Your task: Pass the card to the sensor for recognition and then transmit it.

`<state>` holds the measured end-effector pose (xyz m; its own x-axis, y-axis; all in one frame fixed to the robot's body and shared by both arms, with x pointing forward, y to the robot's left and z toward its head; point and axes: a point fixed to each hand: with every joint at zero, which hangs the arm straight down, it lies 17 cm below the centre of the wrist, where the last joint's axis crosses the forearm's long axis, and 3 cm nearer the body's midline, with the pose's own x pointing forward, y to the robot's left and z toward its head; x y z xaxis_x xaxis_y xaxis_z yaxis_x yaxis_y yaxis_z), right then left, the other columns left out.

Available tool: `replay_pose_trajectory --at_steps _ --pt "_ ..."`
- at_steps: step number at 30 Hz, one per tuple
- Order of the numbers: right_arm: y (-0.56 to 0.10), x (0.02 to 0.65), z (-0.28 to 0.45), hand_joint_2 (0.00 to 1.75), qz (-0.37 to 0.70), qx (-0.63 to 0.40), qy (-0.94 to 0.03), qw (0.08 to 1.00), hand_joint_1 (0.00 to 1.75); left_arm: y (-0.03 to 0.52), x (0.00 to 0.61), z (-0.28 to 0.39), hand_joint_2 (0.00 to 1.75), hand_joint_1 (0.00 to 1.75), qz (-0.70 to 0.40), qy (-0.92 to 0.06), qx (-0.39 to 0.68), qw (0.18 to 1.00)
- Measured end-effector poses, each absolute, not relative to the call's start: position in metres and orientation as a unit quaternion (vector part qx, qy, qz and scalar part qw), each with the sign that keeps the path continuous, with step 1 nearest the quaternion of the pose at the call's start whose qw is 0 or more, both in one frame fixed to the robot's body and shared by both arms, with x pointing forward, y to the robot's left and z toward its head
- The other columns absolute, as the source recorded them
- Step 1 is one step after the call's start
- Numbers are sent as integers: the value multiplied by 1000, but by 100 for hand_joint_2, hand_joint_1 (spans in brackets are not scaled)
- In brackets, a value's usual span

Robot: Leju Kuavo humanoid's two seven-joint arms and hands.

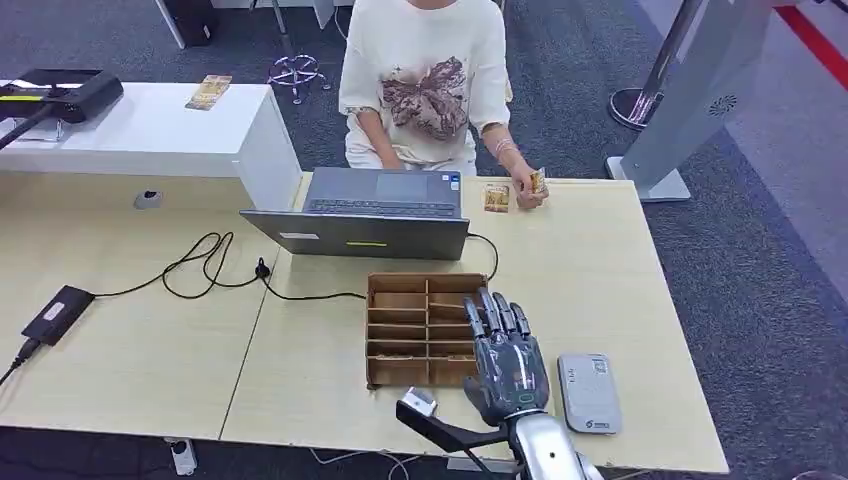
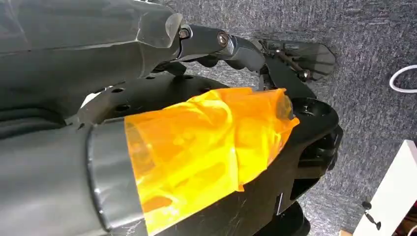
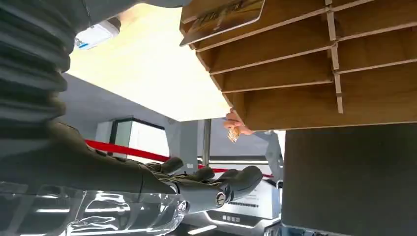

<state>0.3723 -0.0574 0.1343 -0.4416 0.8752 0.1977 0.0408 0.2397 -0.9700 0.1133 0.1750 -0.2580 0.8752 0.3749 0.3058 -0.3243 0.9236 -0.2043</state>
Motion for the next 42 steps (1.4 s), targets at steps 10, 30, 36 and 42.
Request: replay_pose_trajectory --at_steps 10,30,36,42 --pt "-52 373 127 175 522 -333 -671 409 10 175 113 -258 0 0 182 -172 -74 965" --pt "-48 378 111 175 535 -323 -658 419 38 175 113 -258 0 0 181 -170 -74 966" --pt "-47 380 110 175 536 -323 -657 421 44 175 113 -258 0 0 182 -170 -74 966" --pt "-48 388 115 175 533 -328 -657 420 47 175 114 -258 0 0 182 -170 -74 966"
